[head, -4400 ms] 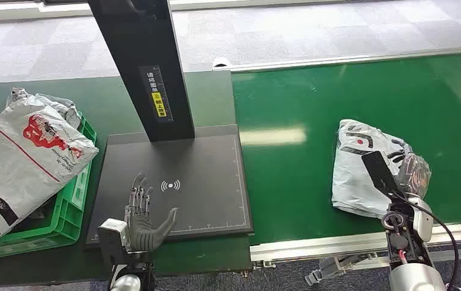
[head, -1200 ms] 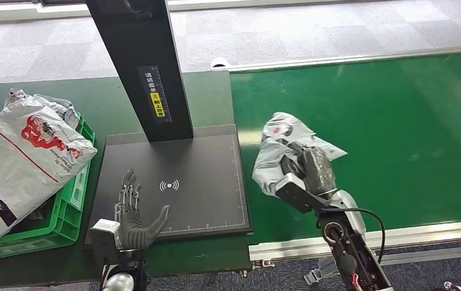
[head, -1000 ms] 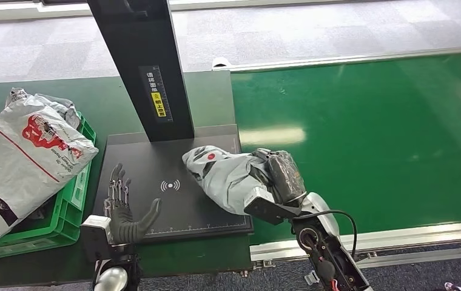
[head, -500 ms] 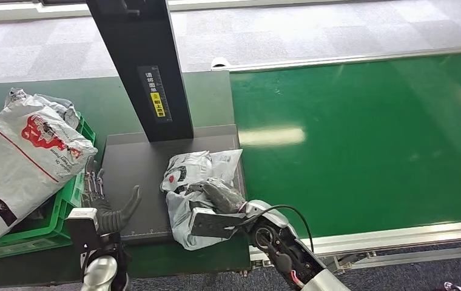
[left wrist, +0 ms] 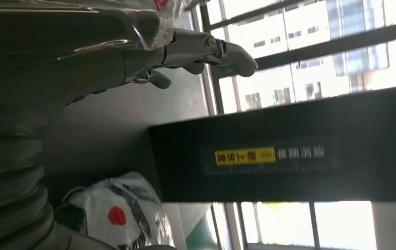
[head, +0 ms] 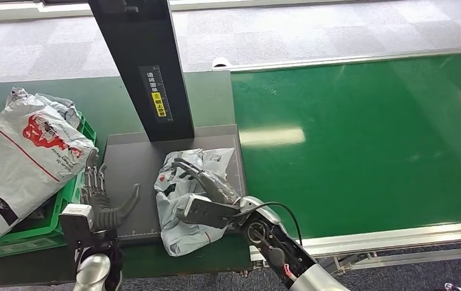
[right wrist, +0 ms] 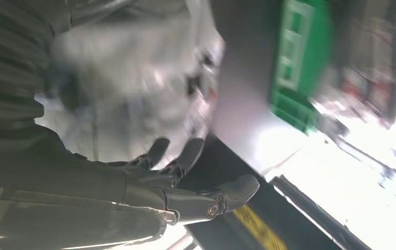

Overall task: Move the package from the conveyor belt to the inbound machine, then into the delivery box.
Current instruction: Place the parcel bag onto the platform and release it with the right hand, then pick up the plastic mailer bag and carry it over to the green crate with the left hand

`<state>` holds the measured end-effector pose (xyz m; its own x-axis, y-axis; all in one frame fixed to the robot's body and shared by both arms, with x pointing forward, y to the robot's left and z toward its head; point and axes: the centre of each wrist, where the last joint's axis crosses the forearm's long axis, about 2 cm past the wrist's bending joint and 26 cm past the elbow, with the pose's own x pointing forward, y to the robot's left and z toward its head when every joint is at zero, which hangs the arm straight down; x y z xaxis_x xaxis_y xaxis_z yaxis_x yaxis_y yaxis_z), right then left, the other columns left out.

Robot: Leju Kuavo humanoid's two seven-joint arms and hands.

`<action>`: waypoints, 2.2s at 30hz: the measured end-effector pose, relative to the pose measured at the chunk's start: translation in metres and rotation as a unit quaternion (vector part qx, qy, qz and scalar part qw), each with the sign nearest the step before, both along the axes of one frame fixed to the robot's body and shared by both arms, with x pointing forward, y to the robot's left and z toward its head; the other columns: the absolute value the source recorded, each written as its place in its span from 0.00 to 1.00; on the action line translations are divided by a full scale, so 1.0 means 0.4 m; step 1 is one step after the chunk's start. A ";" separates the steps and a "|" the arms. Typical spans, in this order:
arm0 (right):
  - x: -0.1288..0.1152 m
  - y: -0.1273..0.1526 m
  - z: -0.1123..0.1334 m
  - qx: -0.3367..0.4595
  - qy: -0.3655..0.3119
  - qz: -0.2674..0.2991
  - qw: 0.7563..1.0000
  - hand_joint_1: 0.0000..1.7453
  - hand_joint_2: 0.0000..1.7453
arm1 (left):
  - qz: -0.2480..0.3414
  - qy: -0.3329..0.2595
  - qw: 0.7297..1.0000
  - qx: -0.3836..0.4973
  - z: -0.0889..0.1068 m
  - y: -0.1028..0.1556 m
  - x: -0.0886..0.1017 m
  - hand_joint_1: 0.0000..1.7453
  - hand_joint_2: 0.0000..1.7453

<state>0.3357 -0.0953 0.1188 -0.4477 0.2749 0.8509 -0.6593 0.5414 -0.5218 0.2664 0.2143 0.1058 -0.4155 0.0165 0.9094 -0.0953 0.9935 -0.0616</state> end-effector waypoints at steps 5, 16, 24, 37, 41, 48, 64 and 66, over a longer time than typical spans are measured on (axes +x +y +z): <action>-0.006 -0.077 0.079 0.164 -0.034 -0.032 0.985 0.00 1.00 | -0.101 0.009 0.992 0.075 0.021 -0.026 0.004 0.00 1.00; -0.059 -0.267 0.162 0.348 -0.137 -0.187 0.908 0.00 1.00 | -0.193 0.024 0.948 0.251 0.063 -0.120 0.038 0.00 1.00; -0.119 -0.381 0.131 0.391 -0.144 -0.276 0.866 0.00 1.00 | -0.173 0.043 0.836 0.518 0.011 -0.269 0.089 0.00 1.00; -0.155 -0.385 0.120 0.410 -0.145 -0.301 0.848 0.00 1.00 | -0.157 0.031 0.696 0.700 -0.045 -0.352 0.135 1.00 1.00; -0.156 -0.386 0.119 0.411 -0.144 -0.303 0.848 0.00 1.00 | -0.152 0.016 0.712 0.686 -0.051 -0.344 0.136 1.00 1.00; -0.156 -0.388 0.118 0.412 -0.144 -0.306 0.846 0.00 1.00 | -0.150 0.014 0.714 0.684 -0.048 -0.340 0.143 1.00 1.00; -0.160 -0.395 0.113 0.408 -0.142 -0.316 0.845 0.00 1.00 | -0.104 -0.033 0.773 0.625 -0.032 -0.329 0.136 1.00 1.00; -0.167 -0.398 0.109 0.406 -0.142 -0.324 0.842 0.00 1.00 | -0.077 -0.055 0.799 0.594 0.002 -0.319 0.138 1.00 1.00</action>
